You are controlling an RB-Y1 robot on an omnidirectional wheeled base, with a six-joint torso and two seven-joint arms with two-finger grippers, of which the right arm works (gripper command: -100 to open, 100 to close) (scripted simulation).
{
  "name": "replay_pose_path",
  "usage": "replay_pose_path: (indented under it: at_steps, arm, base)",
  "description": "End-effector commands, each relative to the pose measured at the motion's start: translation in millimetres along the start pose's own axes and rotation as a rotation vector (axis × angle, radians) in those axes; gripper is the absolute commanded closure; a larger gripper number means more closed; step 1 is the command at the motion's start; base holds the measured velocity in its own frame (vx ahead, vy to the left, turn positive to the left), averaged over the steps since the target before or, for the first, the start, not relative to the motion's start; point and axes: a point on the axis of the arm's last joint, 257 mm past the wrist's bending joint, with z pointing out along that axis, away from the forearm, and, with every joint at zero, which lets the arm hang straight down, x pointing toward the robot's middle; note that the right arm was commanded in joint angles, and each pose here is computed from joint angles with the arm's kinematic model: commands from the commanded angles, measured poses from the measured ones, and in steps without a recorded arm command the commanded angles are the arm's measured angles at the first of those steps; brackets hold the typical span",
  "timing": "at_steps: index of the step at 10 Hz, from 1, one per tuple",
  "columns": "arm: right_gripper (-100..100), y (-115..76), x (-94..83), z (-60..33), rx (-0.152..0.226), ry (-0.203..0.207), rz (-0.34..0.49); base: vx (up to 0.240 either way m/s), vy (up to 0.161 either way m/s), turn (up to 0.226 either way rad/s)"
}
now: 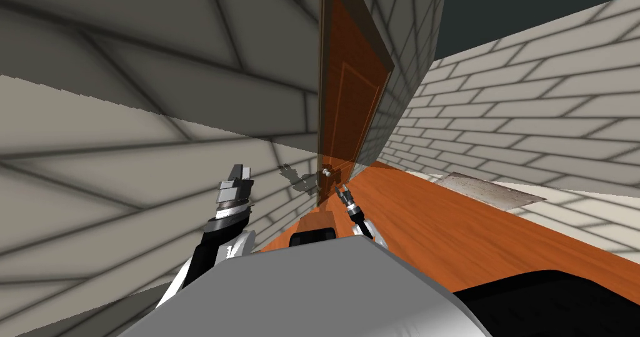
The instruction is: Pull the door open
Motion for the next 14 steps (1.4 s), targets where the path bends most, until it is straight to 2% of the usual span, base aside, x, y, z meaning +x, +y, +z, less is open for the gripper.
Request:
replay_pose_path:
  at_steps: [1,3,8,9,12,13,14]
  arm:
    - [-100,-2.5,12.0,-5.2,-0.005,0.022,-0.031]
    - [-100,-4.4,20.3,-9.2,-0.010,0.041,-0.056]
    - [-100,-12.5,56.9,-29.8,-0.039,0.126,-0.169]
    - [-100,-12.5,56.9,-29.8,-0.039,0.126,-0.169]
    - [-100,-16.2,74.0,-41.6,-0.057,0.167,-0.223]
    - [-100,-18.1,83.4,-48.7,-0.068,0.191,-0.252]
    - [-100,-18.1,83.4,-48.7,-0.068,0.191,-0.252]
  base:
    - [0.054,-0.020,0.028]
    - [0.071,-0.026,0.046]
    - [0.075,-0.043,0.054]
    - [0.065,-0.033,0.020]
    - [0.067,-0.037,0.041]
    - [0.111,-0.069,0.067]
    - [0.079,-0.057,0.029]
